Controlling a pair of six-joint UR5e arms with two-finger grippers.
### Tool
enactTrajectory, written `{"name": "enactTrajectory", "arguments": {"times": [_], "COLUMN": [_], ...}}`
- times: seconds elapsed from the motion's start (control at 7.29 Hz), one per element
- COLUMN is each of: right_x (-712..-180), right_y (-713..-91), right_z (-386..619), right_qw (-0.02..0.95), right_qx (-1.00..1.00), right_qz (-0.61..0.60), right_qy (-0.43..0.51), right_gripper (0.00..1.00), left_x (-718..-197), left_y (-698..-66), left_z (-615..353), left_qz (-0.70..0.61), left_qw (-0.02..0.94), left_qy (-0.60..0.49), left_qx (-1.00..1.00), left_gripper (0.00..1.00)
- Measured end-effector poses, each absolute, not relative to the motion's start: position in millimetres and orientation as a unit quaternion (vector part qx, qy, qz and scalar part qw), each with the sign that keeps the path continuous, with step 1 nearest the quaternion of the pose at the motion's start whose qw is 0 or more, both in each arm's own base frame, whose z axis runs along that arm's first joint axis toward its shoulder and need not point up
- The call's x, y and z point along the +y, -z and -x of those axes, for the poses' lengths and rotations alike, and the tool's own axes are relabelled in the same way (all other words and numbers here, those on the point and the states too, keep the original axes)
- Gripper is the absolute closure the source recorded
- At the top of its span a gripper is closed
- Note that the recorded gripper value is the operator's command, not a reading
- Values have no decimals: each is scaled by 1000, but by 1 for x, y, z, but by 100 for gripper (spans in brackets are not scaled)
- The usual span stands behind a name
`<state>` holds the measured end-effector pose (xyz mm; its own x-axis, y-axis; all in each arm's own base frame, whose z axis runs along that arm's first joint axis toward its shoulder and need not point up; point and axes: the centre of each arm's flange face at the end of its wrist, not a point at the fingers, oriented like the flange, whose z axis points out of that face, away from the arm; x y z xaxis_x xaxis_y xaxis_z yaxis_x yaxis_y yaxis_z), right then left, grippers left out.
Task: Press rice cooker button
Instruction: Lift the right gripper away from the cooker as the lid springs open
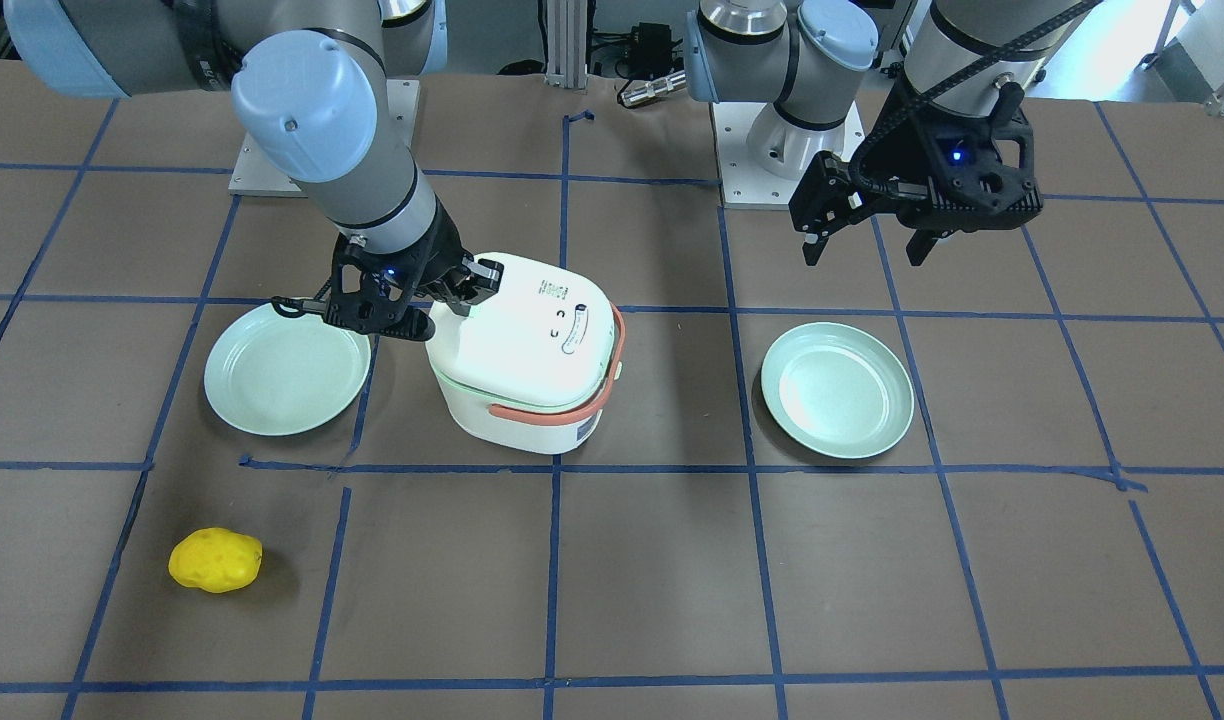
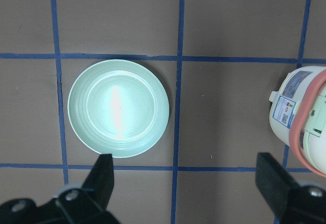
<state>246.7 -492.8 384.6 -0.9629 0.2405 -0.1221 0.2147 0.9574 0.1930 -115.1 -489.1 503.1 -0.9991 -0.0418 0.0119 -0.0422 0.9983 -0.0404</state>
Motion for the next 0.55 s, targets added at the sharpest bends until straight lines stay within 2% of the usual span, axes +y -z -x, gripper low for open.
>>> {"name": "enactTrajectory", "arguments": {"times": [0.55], "right_x": [-516], "right_y": [-470], "right_z": [-235], "right_qw": [48], "right_qx": [989], "right_qz": [-140], "right_qy": [-14], "right_gripper": [0], "left_x": [-489], "left_y": [-503], "left_z": [115], "left_qz": [-21], "left_qw": [6], "left_qy": [-20], "left_qx": [-1000], "left_gripper": [0]}}
